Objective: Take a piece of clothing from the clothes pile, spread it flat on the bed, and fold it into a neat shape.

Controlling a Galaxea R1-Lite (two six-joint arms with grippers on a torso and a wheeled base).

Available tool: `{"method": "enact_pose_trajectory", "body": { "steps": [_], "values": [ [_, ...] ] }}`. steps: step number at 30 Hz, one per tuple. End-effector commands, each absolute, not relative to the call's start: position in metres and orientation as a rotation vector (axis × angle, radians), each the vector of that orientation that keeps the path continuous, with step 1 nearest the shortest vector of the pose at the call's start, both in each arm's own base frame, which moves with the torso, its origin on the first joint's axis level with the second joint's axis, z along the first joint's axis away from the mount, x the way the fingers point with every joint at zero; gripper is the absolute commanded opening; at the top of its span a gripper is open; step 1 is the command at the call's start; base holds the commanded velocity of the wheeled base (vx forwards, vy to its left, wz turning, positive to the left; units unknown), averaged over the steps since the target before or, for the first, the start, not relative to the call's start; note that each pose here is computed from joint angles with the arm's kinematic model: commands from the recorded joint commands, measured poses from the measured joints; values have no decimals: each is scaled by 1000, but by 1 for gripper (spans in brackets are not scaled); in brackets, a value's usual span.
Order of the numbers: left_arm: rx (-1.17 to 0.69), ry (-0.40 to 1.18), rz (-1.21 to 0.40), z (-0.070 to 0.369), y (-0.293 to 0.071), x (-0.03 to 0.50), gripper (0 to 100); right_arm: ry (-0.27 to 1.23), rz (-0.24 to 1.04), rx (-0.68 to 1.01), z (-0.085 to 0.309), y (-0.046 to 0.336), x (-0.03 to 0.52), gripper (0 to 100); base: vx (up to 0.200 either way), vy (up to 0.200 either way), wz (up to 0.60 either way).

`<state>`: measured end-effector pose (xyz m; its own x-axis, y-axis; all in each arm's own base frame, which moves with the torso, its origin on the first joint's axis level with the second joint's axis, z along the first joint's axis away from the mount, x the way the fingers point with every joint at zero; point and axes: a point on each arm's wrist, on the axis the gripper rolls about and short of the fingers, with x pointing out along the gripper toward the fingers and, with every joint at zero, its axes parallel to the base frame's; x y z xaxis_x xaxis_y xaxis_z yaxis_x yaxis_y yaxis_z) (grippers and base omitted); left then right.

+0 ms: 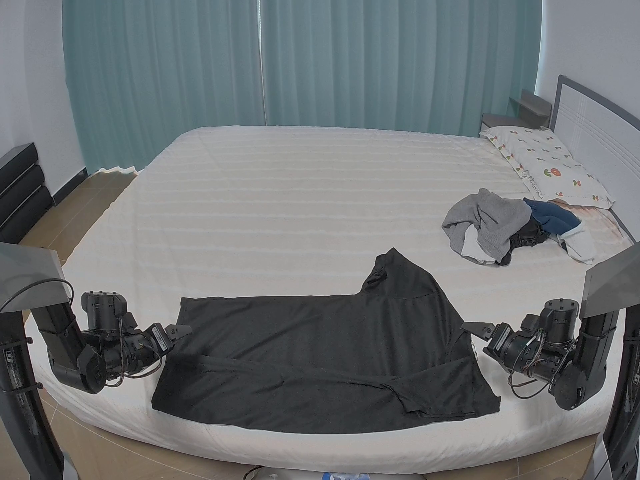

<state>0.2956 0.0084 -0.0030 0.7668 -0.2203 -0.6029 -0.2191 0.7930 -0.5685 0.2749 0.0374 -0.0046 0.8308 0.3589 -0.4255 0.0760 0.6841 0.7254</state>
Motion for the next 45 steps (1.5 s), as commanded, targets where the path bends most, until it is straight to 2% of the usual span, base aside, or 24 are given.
{"method": "enact_pose_trajectory", "body": {
  "steps": [1,15,16,35,45],
  "values": [
    [-665,751,10,-6,9,291,100,606,148,819,-12,34,272,100,0,0,0],
    [-651,776,-4,-7,1,289,100,594,113,828,-14,24,275,100,0,0,0],
    [-651,775,-5,-7,1,290,0,595,111,829,-15,24,274,100,0,0,0],
    [-605,736,37,4,6,284,0,582,94,825,-13,20,274,100,0,0,0],
    [-507,729,78,7,7,276,0,590,93,824,-14,20,273,100,0,0,0]
  ]
}}
